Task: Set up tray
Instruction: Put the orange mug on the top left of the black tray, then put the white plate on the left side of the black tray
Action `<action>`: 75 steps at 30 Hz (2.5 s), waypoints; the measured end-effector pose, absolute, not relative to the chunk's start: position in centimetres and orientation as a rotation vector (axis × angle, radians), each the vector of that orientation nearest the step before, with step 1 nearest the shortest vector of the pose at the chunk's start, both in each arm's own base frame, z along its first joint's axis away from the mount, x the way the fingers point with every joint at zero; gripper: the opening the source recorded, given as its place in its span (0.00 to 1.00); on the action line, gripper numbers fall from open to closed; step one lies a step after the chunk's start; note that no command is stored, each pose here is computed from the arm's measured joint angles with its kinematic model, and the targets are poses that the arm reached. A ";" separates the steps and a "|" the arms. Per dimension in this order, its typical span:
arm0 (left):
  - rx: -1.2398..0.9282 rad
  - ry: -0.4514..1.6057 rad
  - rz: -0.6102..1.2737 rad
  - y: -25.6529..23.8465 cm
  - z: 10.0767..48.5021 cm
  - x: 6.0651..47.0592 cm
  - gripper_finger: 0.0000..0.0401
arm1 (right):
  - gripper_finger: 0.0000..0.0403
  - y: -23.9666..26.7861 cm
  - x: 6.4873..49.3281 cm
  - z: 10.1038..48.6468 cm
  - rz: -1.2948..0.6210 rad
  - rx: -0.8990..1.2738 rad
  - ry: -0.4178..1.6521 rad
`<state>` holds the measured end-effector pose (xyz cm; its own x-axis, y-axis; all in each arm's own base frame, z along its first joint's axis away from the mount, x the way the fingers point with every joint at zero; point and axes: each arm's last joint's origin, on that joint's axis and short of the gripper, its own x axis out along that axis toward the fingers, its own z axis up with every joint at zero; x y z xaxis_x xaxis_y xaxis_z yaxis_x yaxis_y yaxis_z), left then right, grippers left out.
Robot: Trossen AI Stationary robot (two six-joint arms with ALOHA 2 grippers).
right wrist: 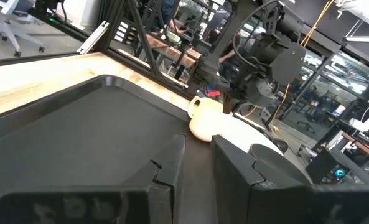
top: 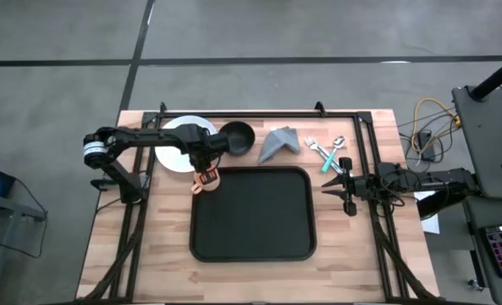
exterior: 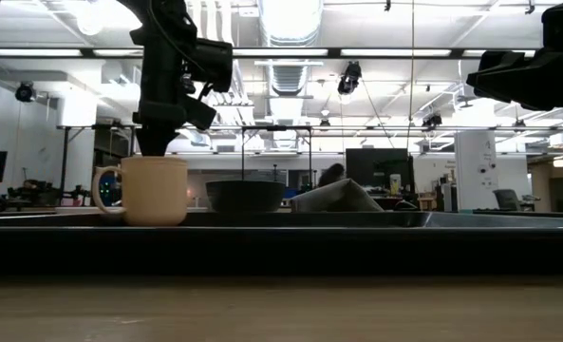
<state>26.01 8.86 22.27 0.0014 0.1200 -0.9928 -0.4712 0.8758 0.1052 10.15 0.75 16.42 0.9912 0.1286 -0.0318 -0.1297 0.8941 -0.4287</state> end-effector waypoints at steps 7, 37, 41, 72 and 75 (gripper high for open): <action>-0.292 1.510 0.470 8.8 22.3 26.0 0.14 | 0.17 0.8 10.1 16.4 0.134 -0.445 0.002; -0.278 1.502 0.463 8.0 28.6 24.3 0.33 | 0.17 0.7 10.1 16.4 0.134 -0.445 0.003; -0.258 1.457 0.461 7.2 28.2 22.7 0.33 | 0.17 0.7 10.1 16.4 0.134 -0.445 0.002; -0.229 1.293 0.562 5.8 20.9 17.8 0.33 | 0.17 0.7 10.1 16.4 0.134 -0.445 0.003; -0.235 1.326 0.567 5.9 20.3 18.2 0.33 | 0.17 0.8 10.1 16.4 0.134 -0.445 0.003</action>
